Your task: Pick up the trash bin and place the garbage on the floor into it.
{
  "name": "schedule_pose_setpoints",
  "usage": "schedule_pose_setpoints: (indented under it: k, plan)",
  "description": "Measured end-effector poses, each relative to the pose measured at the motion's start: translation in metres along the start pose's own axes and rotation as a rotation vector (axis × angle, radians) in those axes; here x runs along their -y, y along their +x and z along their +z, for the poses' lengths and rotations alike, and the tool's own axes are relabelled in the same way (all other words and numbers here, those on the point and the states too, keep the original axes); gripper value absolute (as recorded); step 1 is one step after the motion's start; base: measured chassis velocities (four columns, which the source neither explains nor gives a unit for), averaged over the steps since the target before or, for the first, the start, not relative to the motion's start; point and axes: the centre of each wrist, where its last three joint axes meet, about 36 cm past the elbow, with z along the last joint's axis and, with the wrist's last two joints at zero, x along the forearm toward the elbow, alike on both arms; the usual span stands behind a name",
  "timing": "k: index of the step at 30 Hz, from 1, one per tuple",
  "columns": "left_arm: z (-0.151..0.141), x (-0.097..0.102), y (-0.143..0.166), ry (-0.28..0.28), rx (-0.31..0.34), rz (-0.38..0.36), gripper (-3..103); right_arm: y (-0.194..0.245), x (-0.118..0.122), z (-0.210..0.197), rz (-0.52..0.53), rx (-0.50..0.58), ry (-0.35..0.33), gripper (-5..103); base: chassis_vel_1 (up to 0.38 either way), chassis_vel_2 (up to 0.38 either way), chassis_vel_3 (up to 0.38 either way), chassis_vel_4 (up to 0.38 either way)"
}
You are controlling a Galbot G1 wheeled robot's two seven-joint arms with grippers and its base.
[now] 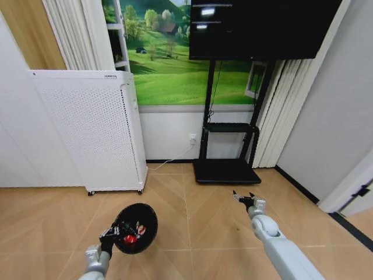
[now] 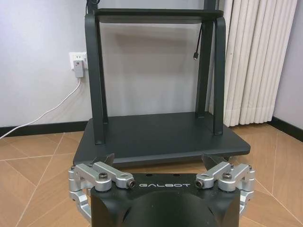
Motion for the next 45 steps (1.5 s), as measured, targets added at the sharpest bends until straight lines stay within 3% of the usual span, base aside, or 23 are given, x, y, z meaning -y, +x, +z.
schedule_pose_setpoints:
  k: [10, 18, 30, 37, 45]
  plan:
    - [0.004, -0.010, 0.025, 0.007, -0.058, -0.033, 5, 0.000, 0.000, 0.000, 0.000, 0.000, 0.000, 100, 0.000, 0.000, 0.000, 0.000]
    - [0.024, -0.016, 0.020, 0.021, -0.096, -0.069, 5, 0.000, 0.000, 0.000, 0.000, 0.000, 0.000, 100, 0.000, 0.000, 0.000, 0.000]
    - [0.033, -0.015, 0.016, 0.028, -0.114, -0.083, 5, 0.000, 0.000, 0.000, 0.000, 0.000, 0.000, 100, 0.000, 0.000, 0.000, 0.000]
    - [0.018, -0.024, 0.026, 0.028, -0.099, -0.111, 5, 0.000, 0.000, 0.000, 0.000, 0.000, 0.000, 100, 0.000, 0.000, 0.000, 0.000]
    - [0.017, -0.037, 0.015, 0.015, -0.083, -0.140, 5, 0.000, 0.000, 0.000, 0.000, 0.000, 0.000, 100, 0.000, 0.000, 0.000, 0.000]
